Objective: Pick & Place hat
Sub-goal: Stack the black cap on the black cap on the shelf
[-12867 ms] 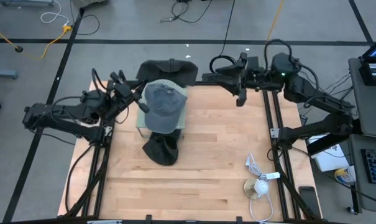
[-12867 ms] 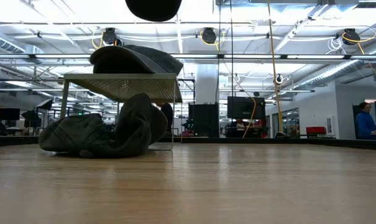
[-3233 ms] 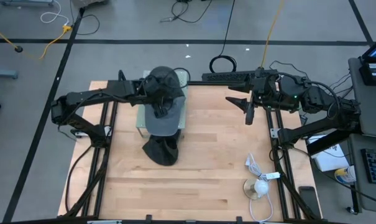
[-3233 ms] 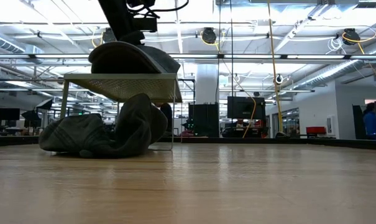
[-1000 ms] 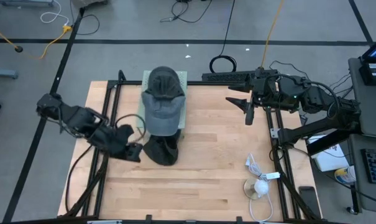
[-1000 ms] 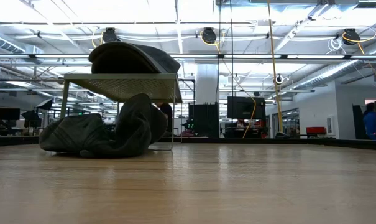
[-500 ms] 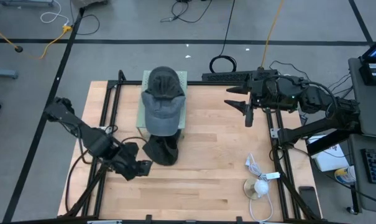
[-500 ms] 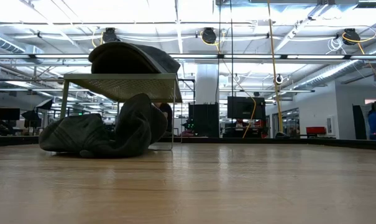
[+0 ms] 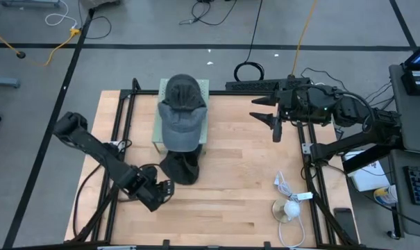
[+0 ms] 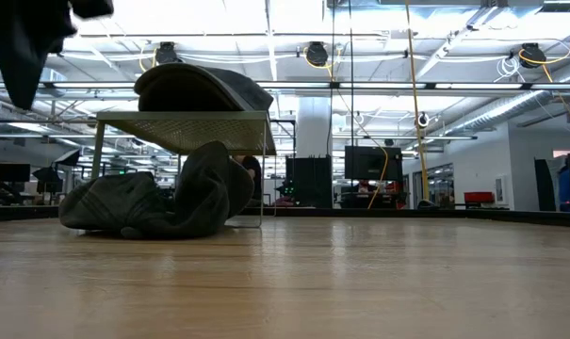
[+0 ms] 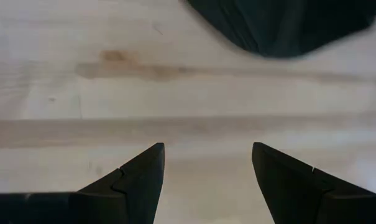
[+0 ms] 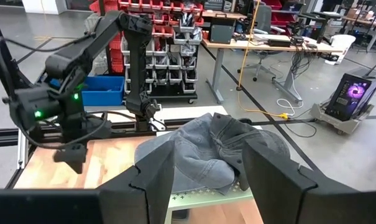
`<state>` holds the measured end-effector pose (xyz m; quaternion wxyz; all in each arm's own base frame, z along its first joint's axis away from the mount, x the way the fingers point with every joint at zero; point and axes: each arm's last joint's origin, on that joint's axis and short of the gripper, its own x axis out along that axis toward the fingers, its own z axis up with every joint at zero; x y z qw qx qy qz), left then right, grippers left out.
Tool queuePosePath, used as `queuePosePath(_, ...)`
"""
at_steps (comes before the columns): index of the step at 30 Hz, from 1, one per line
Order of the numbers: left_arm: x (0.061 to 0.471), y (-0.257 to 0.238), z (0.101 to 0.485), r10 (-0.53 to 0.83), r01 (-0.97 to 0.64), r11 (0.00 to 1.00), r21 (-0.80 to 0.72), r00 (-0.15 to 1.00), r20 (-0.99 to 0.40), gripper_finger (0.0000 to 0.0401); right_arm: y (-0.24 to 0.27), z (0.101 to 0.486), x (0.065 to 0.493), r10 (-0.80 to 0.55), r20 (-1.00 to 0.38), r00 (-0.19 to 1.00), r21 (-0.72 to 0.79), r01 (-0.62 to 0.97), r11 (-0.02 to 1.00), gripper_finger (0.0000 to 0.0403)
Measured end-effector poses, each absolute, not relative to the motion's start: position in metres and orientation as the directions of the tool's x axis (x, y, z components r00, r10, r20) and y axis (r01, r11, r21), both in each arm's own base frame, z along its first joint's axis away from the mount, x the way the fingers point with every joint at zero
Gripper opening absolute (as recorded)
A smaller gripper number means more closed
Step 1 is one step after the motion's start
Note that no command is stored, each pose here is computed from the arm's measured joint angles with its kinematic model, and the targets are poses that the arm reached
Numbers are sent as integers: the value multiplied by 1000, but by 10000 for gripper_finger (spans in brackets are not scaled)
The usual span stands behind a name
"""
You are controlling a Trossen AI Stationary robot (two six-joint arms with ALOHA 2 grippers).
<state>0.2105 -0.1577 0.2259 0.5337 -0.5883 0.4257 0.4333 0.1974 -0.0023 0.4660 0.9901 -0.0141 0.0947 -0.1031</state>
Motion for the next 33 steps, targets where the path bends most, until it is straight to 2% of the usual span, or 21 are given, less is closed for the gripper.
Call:
queuePosePath(2, 208, -157, 217, 7, -962, -106, -253, 254, -967, 246, -2, 466, 197, -207, -184, 961, -48, 202, 978, 181)
queuePosePath(16, 232, -135, 173, 271, -956, -163, -242, 192, -943, 246, -2, 465, 197, -207, -194, 959, -54, 200, 978, 180)
queuePosePath(21, 241, -125, 163, 324, -953, -185, -241, 173, -930, 246, -2, 465, 197, -207, -195, 959, -56, 200, 978, 180)
queuePosePath(29, 257, -114, 143, 304, -979, -123, -163, 120, -945, 246, -2, 465, 197, -207, -196, 959, -57, 199, 978, 180)
queuePosePath(33, 260, -114, 135, 232, -997, -28, -71, 63, -971, 223, -2, 465, 197, -207, -194, 959, -57, 199, 978, 180)
